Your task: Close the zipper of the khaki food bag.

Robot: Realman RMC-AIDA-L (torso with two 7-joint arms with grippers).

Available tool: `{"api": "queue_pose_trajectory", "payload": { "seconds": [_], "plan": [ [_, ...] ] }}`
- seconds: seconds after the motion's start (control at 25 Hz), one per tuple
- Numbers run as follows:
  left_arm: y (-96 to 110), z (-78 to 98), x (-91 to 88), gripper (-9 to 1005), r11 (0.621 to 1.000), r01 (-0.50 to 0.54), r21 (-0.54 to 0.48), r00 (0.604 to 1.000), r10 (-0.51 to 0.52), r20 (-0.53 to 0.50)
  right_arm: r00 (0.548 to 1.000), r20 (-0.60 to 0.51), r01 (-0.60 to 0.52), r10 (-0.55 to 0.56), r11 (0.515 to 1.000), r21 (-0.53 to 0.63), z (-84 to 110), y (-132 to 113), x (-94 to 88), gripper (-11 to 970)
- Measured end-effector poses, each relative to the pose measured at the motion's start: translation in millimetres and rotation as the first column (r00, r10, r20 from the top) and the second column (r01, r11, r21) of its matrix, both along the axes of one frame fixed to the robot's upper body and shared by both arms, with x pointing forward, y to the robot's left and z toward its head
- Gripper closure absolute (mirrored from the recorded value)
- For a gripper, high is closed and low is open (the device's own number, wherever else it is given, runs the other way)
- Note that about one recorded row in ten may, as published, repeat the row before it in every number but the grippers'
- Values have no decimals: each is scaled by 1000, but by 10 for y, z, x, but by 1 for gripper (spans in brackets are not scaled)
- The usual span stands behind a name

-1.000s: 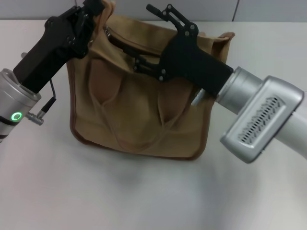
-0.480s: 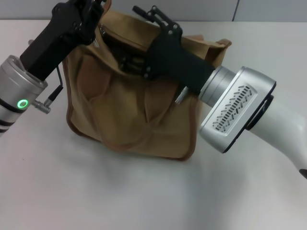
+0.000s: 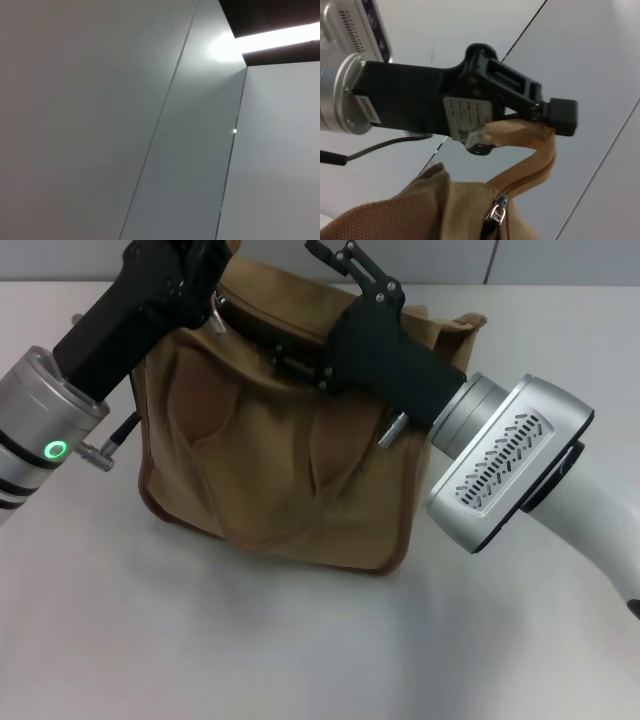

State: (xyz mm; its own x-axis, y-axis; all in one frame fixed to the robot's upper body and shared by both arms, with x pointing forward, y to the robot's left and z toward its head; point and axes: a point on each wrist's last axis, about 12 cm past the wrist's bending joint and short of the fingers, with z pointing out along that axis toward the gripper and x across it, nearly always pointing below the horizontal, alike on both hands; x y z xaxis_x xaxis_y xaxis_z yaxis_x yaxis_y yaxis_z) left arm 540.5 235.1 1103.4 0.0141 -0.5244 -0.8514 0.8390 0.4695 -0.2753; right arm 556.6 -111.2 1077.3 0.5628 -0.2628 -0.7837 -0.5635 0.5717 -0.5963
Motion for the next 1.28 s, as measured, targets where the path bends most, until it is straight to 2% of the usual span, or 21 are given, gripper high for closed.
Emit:
{"api": "queue_pose_trajectory", "payload": {
  "seconds": [0.28,0.32,0.36,0.4,0.52,0.6,0.64,0.68,0.76,0.84,0.92,0.96,1.0,1.08,1.28],
  "plan": [
    [201,-68,-87,974,997,-75,-4,997,75,-17,1000,-11,6,-6,1000,4,-24,-22,-21,134],
    [252,-72,-100,974,996,-92,-2,996,92,-16,1000,-13,7,-7,1000,5,-27,-24,-24,134],
    [403,-80,-141,973,990,-140,4,990,140,-16,1000,-15,8,-8,1000,6,-31,-29,-27,134],
    [403,-80,-141,973,990,-140,4,990,140,-16,1000,-16,9,-9,1000,7,-35,-32,-31,134],
    [625,-89,-228,972,978,-208,19,978,208,-8,1000,-22,11,-11,1000,10,-47,-40,-46,134],
    [665,-88,-245,971,975,-220,25,976,220,-3,1000,-26,12,-11,1000,12,-52,-41,-54,134],
    [761,-77,-279,970,970,-240,48,971,239,8,1000,-28,11,-11,1000,14,-54,-39,-58,134],
    [761,-77,-279,970,970,-240,48,971,239,8,1000,-30,10,-10,1000,16,-54,-35,-62,134],
    [993,-34,-327,969,958,-264,116,964,266,-7,999,-34,8,-8,1000,20,-58,-26,-75,134],
    [1064,-19,-341,912,952,-268,149,962,273,-14,999,-39,7,-6,1000,24,-61,-21,-85,134],
    [1126,30,-339,844,939,-250,237,966,258,-3,999,-44,6,-4,1000,27,-70,-19,-101,134],
    [1146,83,-311,805,921,-233,311,970,242,10,999,-49,2,-1,1000,29,-77,-12,-117,134],
    [1146,83,-311,765,921,-233,311,970,242,10,999,-49,2,-1,1000,29,-77,-12,-117,134],
    [1128,137,-247,687,900,-219,376,973,228,21,999,-53,-1,3,1000,31,-83,-6,-131,133],
    [916,153,-66,615,852,-151,502,986,164,19,998,-64,-4,6,999,36,-102,-2,-166,134]
  ]
}}
